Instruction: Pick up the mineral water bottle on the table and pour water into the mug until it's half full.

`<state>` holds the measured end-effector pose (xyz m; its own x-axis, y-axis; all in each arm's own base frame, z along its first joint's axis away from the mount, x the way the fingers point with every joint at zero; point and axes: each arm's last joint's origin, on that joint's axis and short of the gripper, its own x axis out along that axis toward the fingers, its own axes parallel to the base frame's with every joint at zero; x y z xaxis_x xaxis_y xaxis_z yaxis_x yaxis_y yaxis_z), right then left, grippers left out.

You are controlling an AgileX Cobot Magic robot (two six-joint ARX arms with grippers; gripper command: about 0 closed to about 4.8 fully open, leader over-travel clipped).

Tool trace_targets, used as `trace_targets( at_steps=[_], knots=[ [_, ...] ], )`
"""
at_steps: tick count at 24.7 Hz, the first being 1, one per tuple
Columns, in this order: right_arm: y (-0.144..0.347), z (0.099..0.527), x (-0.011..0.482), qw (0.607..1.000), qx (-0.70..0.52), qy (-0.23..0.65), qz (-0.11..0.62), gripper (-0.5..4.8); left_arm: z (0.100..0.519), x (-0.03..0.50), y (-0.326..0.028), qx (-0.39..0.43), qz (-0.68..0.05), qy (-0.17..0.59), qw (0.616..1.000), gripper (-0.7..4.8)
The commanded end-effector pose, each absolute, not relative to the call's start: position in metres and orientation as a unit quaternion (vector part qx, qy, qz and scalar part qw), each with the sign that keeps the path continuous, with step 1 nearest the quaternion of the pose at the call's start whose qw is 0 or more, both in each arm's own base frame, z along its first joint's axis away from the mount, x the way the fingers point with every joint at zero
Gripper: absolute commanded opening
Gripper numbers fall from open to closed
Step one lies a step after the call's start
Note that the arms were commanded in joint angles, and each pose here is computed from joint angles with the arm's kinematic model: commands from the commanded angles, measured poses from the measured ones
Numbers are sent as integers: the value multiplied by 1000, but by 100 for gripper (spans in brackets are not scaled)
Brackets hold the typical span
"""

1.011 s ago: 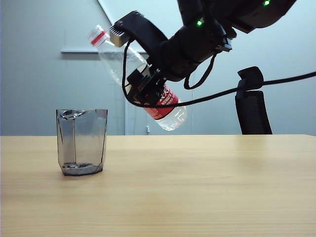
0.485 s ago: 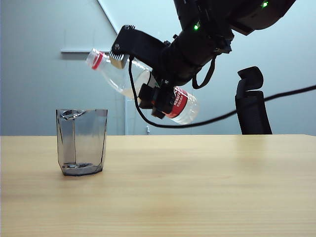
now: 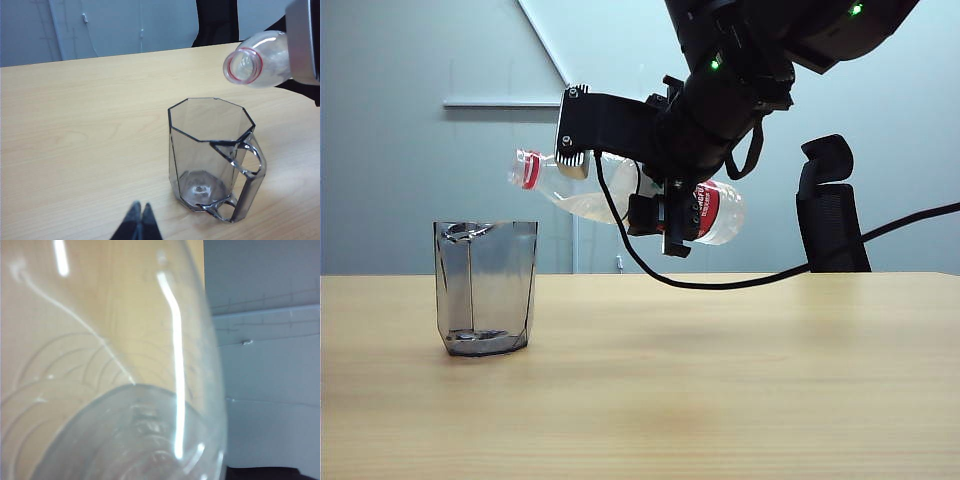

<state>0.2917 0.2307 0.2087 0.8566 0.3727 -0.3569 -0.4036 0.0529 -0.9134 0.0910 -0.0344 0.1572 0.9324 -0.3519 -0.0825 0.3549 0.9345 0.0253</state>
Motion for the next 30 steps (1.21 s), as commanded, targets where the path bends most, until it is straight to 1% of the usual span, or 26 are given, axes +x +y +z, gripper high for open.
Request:
trace_targets(
  at_steps=[1, 4, 9, 13, 20, 30],
  knots=[
    [233, 221, 293, 728, -640, -21, 244, 308, 159, 91, -34, 17, -181, 32, 983, -2],
    [233, 222, 293, 721, -648, -26, 243, 308, 159, 91, -34, 17, -181, 33, 983, -2],
    [235, 222, 292, 698, -673, -37, 242, 308, 159, 91, -34, 17, -181, 33, 983, -2],
    [235, 223, 292, 699, -674, -41, 237, 308, 159, 91, -34, 17, -181, 33, 983, -2],
    [234, 224, 293, 687, -690, -45, 225, 304, 159, 91, -34, 17, -181, 33, 983, -2],
    [234, 224, 293, 687, -690, -45, 225, 304, 159, 91, -34, 17, -181, 33, 983, -2]
  ],
)
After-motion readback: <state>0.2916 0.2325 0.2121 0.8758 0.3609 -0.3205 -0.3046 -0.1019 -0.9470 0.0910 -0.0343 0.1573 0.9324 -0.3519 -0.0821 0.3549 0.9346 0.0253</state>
